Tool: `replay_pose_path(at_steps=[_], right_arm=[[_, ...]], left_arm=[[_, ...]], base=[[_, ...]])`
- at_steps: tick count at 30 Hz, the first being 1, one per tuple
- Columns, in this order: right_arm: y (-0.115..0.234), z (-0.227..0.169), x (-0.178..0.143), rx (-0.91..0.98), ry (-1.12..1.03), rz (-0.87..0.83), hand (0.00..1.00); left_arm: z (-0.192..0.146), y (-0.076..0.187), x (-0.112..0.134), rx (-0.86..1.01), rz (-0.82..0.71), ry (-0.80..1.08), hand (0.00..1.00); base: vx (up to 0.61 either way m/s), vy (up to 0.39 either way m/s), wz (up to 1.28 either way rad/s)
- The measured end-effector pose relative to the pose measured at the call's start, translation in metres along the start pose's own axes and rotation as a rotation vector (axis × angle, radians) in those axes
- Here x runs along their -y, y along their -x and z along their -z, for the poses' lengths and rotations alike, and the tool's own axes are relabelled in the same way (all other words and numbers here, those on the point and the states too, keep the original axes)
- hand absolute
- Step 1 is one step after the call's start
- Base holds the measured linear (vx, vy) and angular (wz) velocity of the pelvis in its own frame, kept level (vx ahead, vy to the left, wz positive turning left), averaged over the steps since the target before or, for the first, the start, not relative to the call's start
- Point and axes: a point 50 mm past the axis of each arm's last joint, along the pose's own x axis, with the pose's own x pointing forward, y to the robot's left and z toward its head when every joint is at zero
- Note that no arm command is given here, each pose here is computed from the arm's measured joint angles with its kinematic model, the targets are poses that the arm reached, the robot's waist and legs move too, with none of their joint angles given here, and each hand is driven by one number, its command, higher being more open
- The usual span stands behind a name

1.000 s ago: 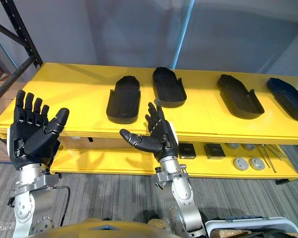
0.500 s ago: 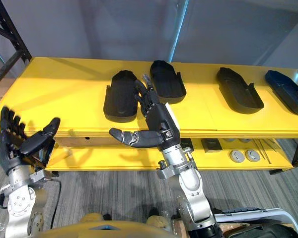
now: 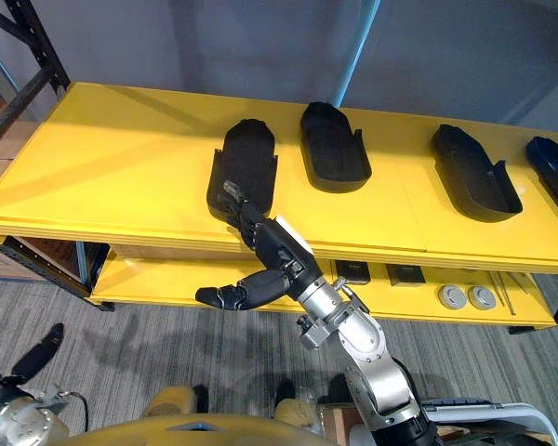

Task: Walk over and take three plastic housings, then place them on the shelf

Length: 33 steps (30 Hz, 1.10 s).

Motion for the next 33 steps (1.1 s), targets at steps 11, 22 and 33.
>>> replay_pose_path(at_steps=[11,22,33], right_arm=[[-0.006,0.020,0.004,-0.062,-0.030,0.051,1.00],[-0.014,0.018,0.008,-0.033,-0.006,0.121,1.00],[-0.036,0.009,0.018,0.040,0.004,0.163,1.00]], left_arm=[[0.075,0.046,0.044,-0.373,0.549,-0.044,1.00],[0.080,0.045,0.050,-0.417,0.628,-0.050,1.00],[0.083,0.045,0.050,-0.436,0.644,-0.040,1.00]], base=[[0.00,0.001,-0.02],[-0.02,-0.009,-0.02],[-0.04,0.004,0.05]])
